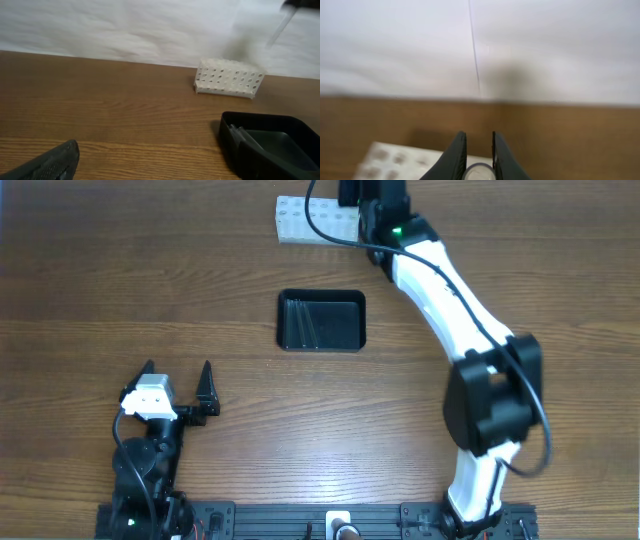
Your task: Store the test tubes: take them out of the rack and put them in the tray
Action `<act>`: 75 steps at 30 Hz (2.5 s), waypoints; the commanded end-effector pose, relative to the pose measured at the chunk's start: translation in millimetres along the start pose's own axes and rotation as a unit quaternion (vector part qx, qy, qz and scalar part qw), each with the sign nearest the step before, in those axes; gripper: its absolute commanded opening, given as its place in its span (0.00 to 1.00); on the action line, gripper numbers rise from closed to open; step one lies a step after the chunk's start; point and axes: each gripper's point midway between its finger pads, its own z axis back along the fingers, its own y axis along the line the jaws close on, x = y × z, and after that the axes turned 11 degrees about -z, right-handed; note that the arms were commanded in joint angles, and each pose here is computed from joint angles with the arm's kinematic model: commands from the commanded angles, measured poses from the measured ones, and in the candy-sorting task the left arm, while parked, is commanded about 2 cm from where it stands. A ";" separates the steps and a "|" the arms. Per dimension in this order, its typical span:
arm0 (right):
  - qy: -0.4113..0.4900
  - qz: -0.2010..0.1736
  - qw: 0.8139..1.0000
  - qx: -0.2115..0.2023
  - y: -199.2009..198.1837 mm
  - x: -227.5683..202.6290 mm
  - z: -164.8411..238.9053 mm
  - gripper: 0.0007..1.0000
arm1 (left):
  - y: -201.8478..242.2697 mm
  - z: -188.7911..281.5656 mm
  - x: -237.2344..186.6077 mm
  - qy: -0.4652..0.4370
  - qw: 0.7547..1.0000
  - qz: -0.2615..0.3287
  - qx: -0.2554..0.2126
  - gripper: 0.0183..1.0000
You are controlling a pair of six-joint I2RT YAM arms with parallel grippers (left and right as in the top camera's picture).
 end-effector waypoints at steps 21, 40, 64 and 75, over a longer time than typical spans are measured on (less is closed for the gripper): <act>0.388 -0.048 0.918 -0.072 1.7 -205.0 68.0 0.10 | -1.2 0.2 -0.4 -0.002 1.000 -0.007 -0.004 1.00; 0.445 -0.038 0.889 -0.100 2.7 -276.4 59.6 0.07 | -1.2 0.2 -0.4 -0.002 1.000 -0.007 -0.004 1.00; 0.315 0.028 0.948 -0.027 19.5 -160.0 66.6 0.66 | -1.2 0.2 -0.4 -0.002 1.000 -0.007 -0.004 1.00; 0.065 0.033 0.996 -0.054 -101.3 33.6 161.0 0.94 | -1.2 0.2 -0.4 -0.002 1.000 -0.007 -0.004 1.00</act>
